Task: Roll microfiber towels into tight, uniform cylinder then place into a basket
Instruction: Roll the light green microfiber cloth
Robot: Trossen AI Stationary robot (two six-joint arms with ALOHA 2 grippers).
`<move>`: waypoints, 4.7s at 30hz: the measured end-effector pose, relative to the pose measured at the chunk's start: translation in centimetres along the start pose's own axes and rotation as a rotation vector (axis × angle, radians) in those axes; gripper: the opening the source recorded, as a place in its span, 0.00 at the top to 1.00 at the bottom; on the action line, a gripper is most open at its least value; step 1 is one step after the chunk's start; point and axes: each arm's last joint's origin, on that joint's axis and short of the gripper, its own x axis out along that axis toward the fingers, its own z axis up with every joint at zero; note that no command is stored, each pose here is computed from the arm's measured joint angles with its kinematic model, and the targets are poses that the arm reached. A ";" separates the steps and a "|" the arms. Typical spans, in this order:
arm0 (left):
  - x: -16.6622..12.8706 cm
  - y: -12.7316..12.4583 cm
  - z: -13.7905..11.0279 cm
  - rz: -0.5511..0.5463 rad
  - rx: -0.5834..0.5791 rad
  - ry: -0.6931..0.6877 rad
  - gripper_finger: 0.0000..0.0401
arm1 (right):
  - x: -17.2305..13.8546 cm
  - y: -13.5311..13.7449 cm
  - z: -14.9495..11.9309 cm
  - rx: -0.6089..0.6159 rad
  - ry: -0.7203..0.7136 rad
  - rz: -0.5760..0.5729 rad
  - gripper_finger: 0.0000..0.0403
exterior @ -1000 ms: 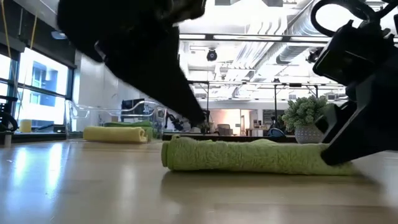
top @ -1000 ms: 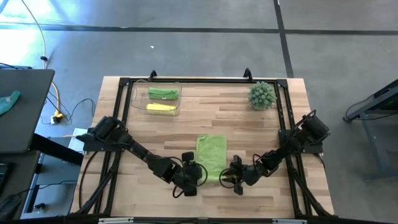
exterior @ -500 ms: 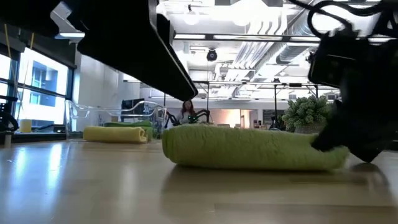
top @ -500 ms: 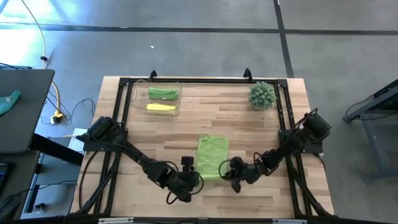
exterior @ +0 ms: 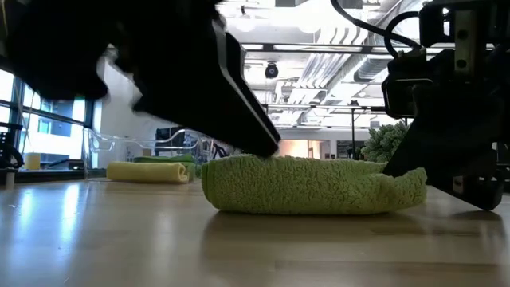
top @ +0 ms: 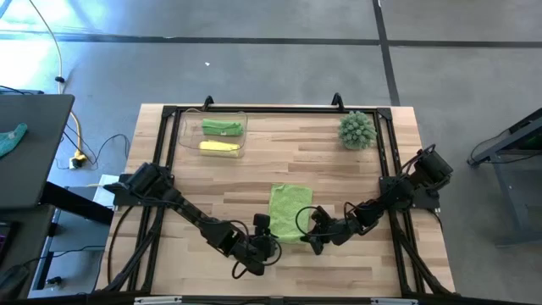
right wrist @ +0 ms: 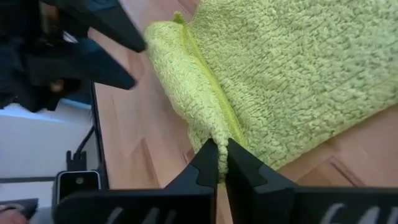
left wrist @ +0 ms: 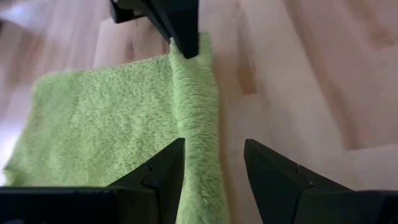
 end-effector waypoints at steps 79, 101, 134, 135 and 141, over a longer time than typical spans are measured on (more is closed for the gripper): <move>5.3 3.0 -1.3 -0.281 -0.534 0.125 0.75 | 0.1 8.4 -2.5 -1.088 0.181 -0.367 0.69; 5.3 3.1 -0.7 -0.254 -0.573 0.054 0.75 | -0.3 4.3 -4.1 -0.688 0.100 -0.418 0.67; 3.3 2.5 -0.4 -0.047 0.031 0.017 0.63 | -0.4 3.9 -3.8 -0.197 0.040 -0.459 0.99; 3.4 2.8 -0.4 -0.036 0.038 0.015 0.61 | -0.4 3.9 -3.8 -0.196 0.040 -0.458 0.99; 4.5 3.6 -1.0 -0.053 0.056 0.050 0.54 | -0.4 3.9 -3.8 -0.196 0.038 -0.457 0.99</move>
